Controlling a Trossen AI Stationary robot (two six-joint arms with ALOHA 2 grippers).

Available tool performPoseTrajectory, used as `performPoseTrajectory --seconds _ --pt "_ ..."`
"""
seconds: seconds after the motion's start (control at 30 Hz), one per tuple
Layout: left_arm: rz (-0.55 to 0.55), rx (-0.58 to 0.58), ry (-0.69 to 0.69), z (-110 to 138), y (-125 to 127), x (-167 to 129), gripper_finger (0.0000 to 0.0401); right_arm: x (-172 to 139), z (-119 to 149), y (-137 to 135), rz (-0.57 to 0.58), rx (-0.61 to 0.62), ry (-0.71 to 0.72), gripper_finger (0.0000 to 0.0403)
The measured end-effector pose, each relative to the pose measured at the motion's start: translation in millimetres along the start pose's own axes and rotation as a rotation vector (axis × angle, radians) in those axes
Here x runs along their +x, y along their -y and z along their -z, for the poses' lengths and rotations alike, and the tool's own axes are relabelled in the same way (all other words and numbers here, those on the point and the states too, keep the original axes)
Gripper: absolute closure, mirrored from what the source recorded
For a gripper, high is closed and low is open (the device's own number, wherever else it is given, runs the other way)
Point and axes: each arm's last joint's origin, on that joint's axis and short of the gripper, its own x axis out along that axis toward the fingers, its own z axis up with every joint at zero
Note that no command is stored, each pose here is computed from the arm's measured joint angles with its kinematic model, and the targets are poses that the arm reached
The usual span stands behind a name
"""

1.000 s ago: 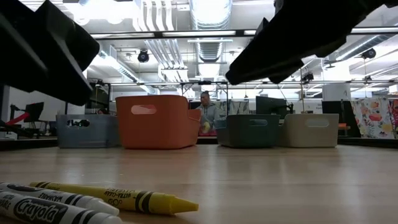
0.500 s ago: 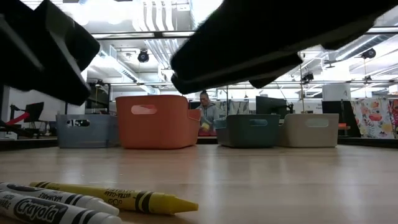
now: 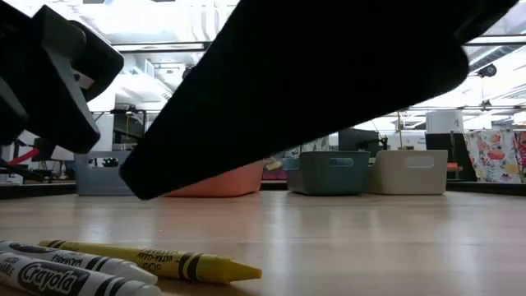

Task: Sort crayons
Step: Put the yellow crayon into the white bin

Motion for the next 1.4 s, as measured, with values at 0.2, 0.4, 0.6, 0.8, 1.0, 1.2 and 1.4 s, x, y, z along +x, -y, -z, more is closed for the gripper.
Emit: performPoseTrajectory --seconds 0.2,0.4,0.6,0.8,1.0,1.2,1.4 --pt "-0.026 0.000 0.016 -0.5 -0.7 0.1 0.0281 0.1 1.0 1.4 0.019 -0.009 -0.046 0.0293" --pt "-0.043 -0.004 0.032 -1.2 -1.0 0.1 0.0281 0.2 2.5 1.6 0.016 -0.015 -0.063 0.0264" --pt "-0.043 -0.005 0.033 -1.2 -0.9 0.2 0.0281 1.4 4.1 4.9 0.023 0.004 -0.087 0.0257" --pt "-0.056 -0.005 0.041 -1.4 -1.3 0.3 0.0281 1.8 3.9 5.8 0.023 0.008 -0.088 0.0257" --pt "-0.065 -0.005 0.047 -1.5 -1.5 0.3 0.0281 3.9 5.8 7.6 0.013 0.024 -0.101 0.0255" --pt "-0.087 -0.015 0.060 -1.9 -2.2 0.2 0.0281 4.9 6.6 9.6 0.014 0.035 -0.105 0.0256" --pt "-0.109 -0.020 0.073 -2.2 -2.8 0.2 0.0281 6.3 7.7 12.5 0.013 0.038 -0.112 0.0256"
